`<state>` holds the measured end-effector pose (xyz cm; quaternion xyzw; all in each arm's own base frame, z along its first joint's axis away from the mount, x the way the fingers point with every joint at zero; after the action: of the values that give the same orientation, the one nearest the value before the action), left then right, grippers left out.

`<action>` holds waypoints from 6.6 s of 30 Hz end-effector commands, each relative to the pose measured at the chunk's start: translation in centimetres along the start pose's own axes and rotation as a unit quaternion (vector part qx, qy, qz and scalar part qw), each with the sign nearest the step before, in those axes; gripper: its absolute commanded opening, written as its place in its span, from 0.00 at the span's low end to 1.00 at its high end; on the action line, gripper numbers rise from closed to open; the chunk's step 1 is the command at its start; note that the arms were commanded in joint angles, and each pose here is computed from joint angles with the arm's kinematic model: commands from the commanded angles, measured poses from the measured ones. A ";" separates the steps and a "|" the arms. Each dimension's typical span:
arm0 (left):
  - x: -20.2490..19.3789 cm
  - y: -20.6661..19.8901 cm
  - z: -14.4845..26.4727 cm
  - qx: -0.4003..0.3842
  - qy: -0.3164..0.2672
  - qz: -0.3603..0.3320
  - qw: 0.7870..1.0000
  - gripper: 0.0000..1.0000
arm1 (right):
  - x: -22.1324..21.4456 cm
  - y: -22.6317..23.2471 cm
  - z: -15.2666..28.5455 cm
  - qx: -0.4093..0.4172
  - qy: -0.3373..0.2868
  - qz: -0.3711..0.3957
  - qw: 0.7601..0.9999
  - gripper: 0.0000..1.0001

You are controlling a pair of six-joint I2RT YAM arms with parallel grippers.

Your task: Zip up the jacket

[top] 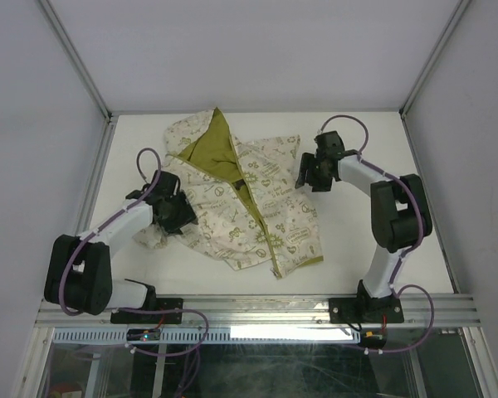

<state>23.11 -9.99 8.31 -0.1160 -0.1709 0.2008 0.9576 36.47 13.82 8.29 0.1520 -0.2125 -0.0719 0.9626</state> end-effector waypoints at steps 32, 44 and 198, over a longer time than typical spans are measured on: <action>-6.2 -1.2 0.8 -0.001 0.054 -0.040 0.998 0.58 | -19.0 1.4 7.0 -0.016 0.076 0.069 0.995 0.55; -5.6 -6.8 8.2 -0.123 0.014 -0.079 0.989 0.65 | -19.7 5.9 11.9 -0.013 0.080 0.196 0.977 0.54; -4.0 -14.4 13.2 -0.550 -0.072 0.077 0.829 0.00 | -14.2 18.6 15.8 0.352 -0.073 0.081 0.930 0.00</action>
<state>19.06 -22.68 19.14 -0.6050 -0.2046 0.2376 0.7319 17.52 29.57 20.62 0.4466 -0.2988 0.0805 0.8395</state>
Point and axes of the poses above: each gripper's point midway between its finger pads, its own z axis back along the fingers, its own y axis along the line the jaws close on, x = y × z, the point moved 5 cm from there along z, back along the fingers, and after that the axes turned 3 degrees about -z, right-handed, at the moved point
